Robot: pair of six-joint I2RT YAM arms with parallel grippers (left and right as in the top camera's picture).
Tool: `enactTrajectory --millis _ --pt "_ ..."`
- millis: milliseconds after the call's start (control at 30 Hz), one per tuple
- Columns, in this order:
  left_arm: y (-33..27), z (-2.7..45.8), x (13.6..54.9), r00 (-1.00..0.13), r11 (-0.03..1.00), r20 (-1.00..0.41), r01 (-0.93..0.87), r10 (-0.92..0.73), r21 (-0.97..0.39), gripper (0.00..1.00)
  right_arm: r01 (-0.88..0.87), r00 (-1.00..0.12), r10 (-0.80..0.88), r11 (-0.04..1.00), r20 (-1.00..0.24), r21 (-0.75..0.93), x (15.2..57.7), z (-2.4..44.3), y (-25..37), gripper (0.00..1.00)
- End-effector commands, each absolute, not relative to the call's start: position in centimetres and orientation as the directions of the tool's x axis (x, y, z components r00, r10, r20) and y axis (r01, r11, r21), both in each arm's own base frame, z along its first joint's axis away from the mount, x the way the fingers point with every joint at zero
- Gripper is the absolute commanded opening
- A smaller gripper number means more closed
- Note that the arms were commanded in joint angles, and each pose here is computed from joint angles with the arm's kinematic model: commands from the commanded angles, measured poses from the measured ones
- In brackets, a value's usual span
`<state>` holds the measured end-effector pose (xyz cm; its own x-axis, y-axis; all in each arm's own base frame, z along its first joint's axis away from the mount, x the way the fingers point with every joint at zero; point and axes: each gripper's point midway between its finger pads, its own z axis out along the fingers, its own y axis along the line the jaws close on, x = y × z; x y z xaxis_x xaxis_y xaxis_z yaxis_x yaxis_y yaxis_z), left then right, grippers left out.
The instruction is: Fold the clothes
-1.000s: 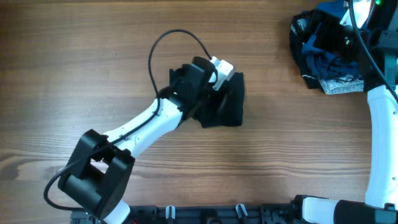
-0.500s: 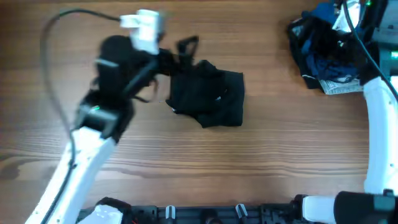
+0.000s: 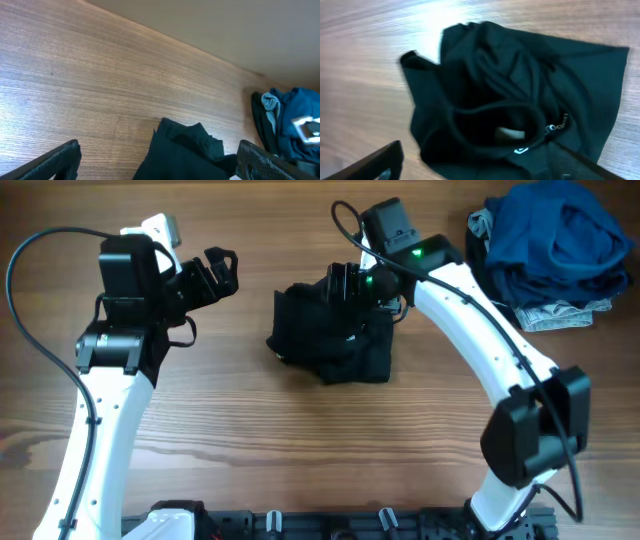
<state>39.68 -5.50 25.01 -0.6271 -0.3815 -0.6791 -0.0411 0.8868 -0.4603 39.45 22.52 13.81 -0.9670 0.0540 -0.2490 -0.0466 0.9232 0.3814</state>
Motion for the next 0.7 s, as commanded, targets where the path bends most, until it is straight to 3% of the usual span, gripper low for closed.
enactTrajectory --millis 0,433,467,500,567,600,667 --pt "-5.2 24.2 39.9 -0.640 0.884 -0.659 -0.069 -0.396 -0.463 1.00 0.007 -0.973 0.082 0.943 -0.215 0.332 39.7 11.6 21.8 0.83" --pt "-5.2 24.1 39.9 -0.641 0.884 -0.658 -0.070 -0.395 -0.462 1.00 0.048 -0.973 0.098 0.970 -0.207 0.237 40.2 9.4 20.2 0.72" --pt "-5.2 24.1 39.9 -0.641 0.884 -0.658 -0.071 -0.395 -0.462 1.00 0.050 -0.977 0.097 0.970 -0.191 0.238 40.0 9.0 20.2 0.64" --pt "-5.2 24.1 39.8 -0.642 0.885 -0.658 -0.069 -0.393 -0.460 1.00 0.050 -0.979 0.095 0.970 -0.181 0.239 39.8 8.8 20.3 0.49" --pt "-5.1 24.0 39.8 -0.642 0.886 -0.659 -0.072 -0.393 -0.458 1.00 0.050 -0.982 0.092 0.970 -0.167 0.240 39.5 8.8 20.3 0.10" --pt "-5.1 24.0 39.9 -0.641 0.887 -0.660 -0.075 -0.393 -0.456 1.00 0.044 -0.985 0.083 0.967 -0.149 0.249 39.1 8.9 20.3 0.04" --pt "-5.1 24.0 39.9 -0.641 0.887 -0.660 -0.075 -0.393 -0.456 1.00 0.044 -0.991 0.076 0.963 -0.111 0.266 37.9 9.9 19.7 0.05"
